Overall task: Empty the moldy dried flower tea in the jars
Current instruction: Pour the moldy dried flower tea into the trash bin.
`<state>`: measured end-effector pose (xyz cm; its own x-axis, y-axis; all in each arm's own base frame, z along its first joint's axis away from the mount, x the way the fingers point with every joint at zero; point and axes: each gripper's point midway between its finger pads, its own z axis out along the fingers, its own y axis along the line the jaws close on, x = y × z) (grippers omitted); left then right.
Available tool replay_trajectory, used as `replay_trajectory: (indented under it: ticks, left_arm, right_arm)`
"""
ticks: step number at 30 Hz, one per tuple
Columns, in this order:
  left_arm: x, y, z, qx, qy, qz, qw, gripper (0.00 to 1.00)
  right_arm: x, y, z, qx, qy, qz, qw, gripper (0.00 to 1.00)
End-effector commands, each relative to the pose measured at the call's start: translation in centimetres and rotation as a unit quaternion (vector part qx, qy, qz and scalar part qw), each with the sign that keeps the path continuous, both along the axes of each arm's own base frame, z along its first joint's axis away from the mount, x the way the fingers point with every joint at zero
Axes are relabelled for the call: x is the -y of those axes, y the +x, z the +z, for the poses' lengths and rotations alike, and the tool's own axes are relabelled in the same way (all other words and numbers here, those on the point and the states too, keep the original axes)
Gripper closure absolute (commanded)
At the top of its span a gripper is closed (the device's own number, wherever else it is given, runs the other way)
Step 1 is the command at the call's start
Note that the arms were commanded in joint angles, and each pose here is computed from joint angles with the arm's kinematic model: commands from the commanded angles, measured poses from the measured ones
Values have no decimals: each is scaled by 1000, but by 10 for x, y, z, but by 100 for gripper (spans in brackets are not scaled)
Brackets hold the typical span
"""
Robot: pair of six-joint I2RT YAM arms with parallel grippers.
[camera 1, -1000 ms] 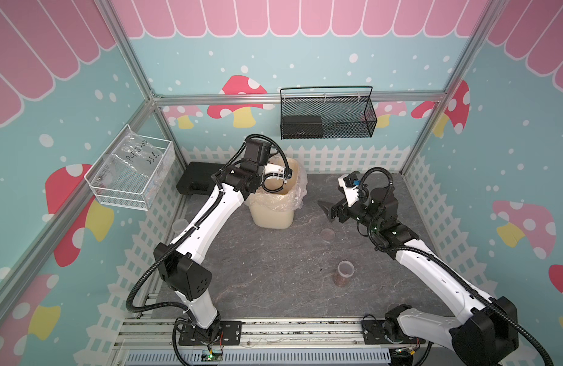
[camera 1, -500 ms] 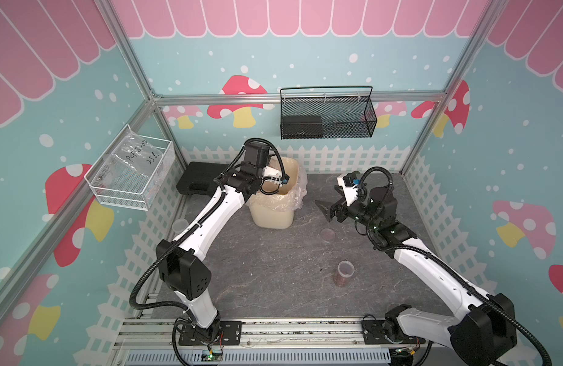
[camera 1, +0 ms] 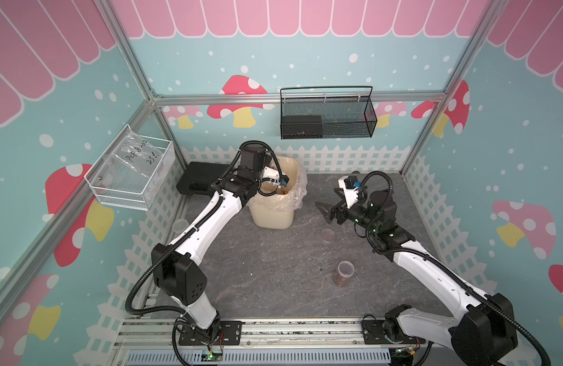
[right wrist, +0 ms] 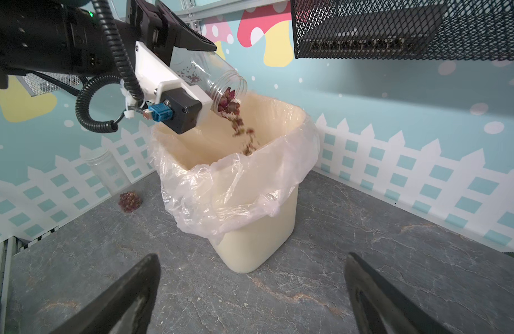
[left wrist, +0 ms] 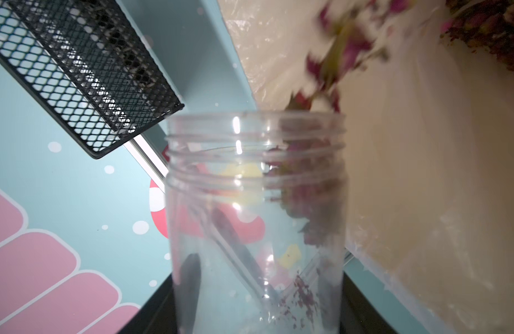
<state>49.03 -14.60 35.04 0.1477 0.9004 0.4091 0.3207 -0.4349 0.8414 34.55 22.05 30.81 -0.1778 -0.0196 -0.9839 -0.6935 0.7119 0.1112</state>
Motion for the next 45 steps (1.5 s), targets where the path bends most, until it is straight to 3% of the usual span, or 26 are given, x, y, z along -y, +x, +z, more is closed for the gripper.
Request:
replay_trajectory:
  ticks: [1,12,19,25,29,34,40,45]
  left_arm:
    - [3,-5,15,20,28,-34,999,100]
    - [-4,-9,19,12,-12,-45,999,100]
    - [-3,-19,19,-23,-110,-42,993,100]
    - [4,-28,18,-53,-218,-56,973,100]
    - [6,-32,17,-66,-253,-70,963,100]
    - [14,-39,17,-74,-283,-95,951,100]
    - [20,-43,19,-74,-298,-115,945,100]
    - [23,-45,23,-70,-303,-126,942,100]
  right_arm:
    - [0,-1,9,7,13,4,1000,0]
    - [-1,0,6,-18,34,-1,999,0]
    - [-8,1,23,-25,62,18,998,1]
    - [-31,5,55,-68,130,74,986,13]
    - [-49,14,79,-117,190,116,968,20]
    - [-76,27,107,-179,272,202,923,30]
    - [-94,36,128,-217,326,271,879,39]
    - [-107,38,127,-236,335,289,865,46]
